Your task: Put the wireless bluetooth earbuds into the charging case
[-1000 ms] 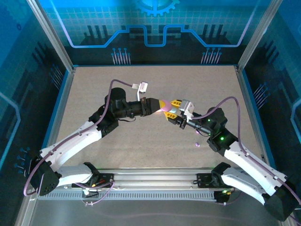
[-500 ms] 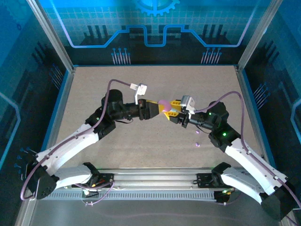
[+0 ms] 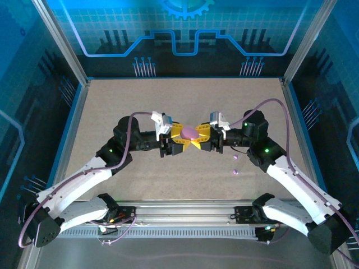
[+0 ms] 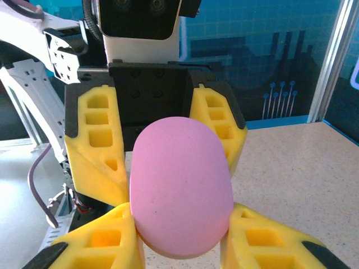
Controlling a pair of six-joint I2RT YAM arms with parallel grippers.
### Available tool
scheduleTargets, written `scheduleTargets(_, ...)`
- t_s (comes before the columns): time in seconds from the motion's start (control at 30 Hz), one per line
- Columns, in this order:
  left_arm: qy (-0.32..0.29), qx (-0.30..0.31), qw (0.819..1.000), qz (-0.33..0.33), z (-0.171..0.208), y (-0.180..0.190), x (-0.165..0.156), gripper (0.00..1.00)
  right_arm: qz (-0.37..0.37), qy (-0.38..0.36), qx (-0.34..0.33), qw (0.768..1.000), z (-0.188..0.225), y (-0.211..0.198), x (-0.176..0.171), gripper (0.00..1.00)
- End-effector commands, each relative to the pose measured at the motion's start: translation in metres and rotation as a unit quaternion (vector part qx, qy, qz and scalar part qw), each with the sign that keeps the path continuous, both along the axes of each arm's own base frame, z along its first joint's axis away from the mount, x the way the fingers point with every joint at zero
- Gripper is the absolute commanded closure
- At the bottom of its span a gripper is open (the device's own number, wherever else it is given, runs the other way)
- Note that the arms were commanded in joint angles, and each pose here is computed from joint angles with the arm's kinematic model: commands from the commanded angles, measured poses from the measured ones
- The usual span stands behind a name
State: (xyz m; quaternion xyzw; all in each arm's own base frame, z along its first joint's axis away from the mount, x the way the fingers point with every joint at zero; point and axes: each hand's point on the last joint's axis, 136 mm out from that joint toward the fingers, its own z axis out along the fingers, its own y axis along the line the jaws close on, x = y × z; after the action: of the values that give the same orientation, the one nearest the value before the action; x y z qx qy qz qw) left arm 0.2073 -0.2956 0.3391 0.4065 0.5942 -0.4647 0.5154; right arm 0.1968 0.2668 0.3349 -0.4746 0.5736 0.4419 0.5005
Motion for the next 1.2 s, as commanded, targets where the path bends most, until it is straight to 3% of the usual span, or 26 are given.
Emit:
scheduleTargets(0.0, -0.063, -0.005, 0.998, -0.030, 0.008, -0.001, -0.012, 0.52, 0.022, -0.006, 0.006, 1.000, 0.014, -0.001, -0.006, 0.71)
scheduleTargets(0.47, -0.044, 0.007, 0.998, -0.052, 0.002, -0.005, -0.016, 0.64, 0.028, -0.006, 0.005, 1.000, 0.015, 0.000, -0.007, 0.70)
scheduleTargets(0.67, -0.032, 0.014, 0.998, -0.050, -0.004, -0.004, -0.015, 0.72, 0.012, -0.001, 0.004, 1.000, 0.017, -0.003, -0.005, 0.64)
scheduleTargets(1.17, -0.032, 0.024, 0.998, -0.056, -0.019, -0.002, -0.020, 0.73, 0.001, 0.091, -0.004, 0.996, 0.022, -0.010, 0.006, 0.51)
